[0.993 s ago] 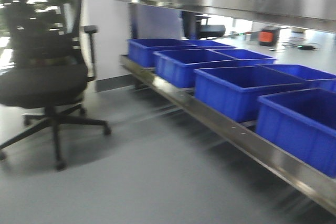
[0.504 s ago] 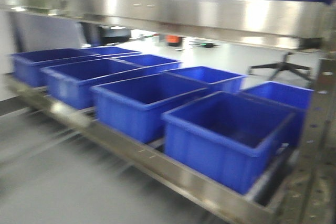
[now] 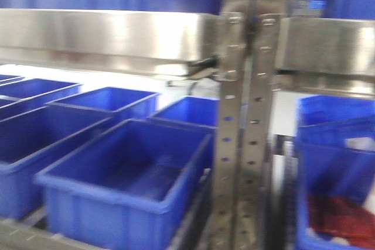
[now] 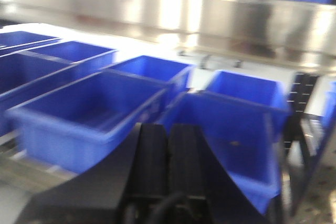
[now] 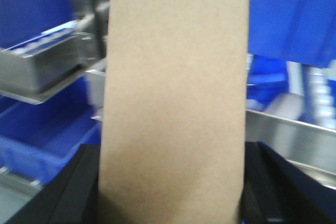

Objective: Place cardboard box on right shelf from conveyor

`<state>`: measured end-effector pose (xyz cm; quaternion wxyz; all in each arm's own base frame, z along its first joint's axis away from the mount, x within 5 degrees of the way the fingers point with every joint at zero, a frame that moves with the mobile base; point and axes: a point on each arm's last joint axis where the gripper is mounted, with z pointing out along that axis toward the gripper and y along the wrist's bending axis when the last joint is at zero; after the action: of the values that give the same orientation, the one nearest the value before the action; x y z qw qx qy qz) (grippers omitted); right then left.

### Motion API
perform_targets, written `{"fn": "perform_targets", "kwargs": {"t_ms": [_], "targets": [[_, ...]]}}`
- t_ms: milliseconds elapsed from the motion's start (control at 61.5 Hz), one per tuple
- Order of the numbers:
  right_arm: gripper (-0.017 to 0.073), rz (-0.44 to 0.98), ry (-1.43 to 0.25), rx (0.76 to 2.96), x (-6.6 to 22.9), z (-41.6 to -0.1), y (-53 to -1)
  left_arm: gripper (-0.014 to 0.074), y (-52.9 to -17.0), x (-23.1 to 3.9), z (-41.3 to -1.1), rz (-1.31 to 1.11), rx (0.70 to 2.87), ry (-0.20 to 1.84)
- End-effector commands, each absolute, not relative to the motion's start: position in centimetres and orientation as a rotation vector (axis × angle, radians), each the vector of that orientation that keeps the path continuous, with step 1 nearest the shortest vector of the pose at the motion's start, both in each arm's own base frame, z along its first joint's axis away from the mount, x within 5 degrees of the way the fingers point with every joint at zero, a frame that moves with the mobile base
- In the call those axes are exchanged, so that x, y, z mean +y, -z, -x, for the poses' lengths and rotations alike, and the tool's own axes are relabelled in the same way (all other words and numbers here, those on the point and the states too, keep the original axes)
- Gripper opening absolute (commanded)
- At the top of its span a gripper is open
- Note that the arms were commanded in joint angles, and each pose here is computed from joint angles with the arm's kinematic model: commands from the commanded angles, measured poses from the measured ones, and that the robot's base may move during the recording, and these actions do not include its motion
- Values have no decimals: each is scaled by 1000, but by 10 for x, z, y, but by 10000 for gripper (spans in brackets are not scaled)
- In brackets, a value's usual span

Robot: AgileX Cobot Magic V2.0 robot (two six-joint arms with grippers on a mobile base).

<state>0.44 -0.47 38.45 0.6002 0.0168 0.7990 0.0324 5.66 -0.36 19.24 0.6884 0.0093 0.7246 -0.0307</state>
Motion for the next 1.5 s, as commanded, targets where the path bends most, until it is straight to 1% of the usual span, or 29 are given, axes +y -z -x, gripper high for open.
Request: {"fn": "perform_targets", "kwargs": {"t_ms": [0, 1481], "targets": [[210, -29, -61, 1745, -5, -6, -400, -115, -198, -3, -56, -12, 1527, 72], [210, -29, -61, 1746, -5, -7, -400, -115, -199, -3, -56, -12, 1527, 72]]}}
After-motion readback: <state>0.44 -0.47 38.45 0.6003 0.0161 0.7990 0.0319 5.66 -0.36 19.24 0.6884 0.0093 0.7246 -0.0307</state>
